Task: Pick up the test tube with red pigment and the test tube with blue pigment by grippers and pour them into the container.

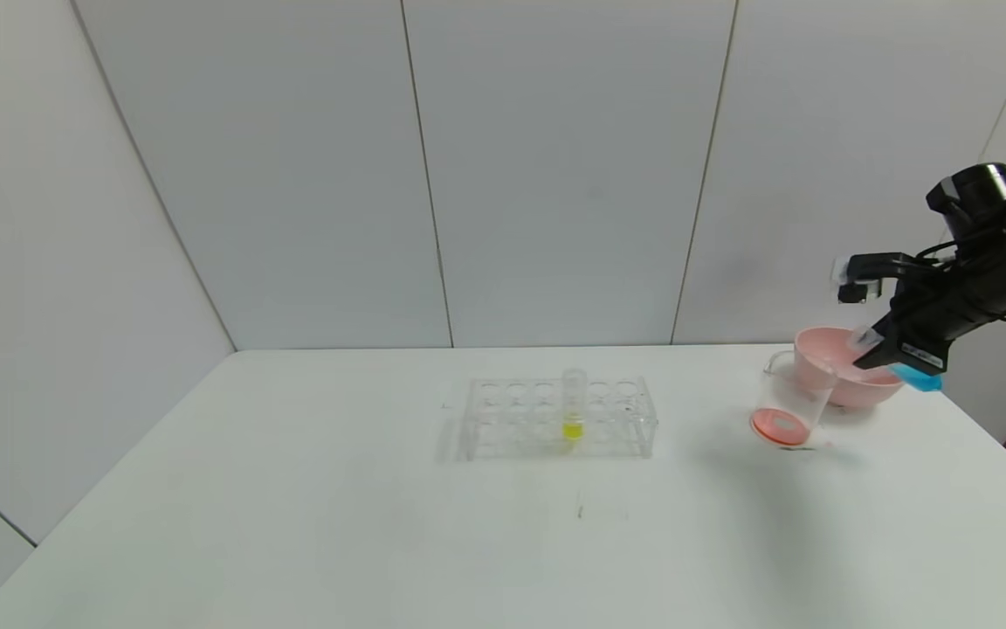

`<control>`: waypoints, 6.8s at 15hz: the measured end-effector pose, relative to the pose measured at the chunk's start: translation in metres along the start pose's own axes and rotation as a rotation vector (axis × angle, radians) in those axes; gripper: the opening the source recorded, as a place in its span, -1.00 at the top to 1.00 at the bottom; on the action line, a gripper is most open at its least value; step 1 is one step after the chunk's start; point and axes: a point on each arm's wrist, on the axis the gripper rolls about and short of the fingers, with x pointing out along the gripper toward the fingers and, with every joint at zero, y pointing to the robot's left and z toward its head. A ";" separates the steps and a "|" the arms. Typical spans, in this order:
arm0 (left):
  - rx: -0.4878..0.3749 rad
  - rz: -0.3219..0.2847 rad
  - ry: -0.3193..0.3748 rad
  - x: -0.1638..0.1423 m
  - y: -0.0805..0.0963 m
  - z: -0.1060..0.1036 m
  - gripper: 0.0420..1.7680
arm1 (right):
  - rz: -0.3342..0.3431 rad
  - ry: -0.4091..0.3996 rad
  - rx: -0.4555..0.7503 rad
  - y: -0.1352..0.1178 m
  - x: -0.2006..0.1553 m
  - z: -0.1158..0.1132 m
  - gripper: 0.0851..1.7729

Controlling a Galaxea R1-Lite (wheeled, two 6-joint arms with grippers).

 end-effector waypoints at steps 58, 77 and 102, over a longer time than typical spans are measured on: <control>0.000 0.000 0.000 0.000 0.000 0.000 -1.00 | -0.368 0.611 -0.577 0.033 0.036 0.091 0.49; 0.000 0.000 0.000 0.000 0.000 0.000 -1.00 | -0.175 -0.382 0.289 0.024 -0.037 0.012 0.49; 0.000 0.000 0.000 0.000 0.000 0.000 -1.00 | -0.565 -0.757 0.872 0.022 0.021 -0.061 0.49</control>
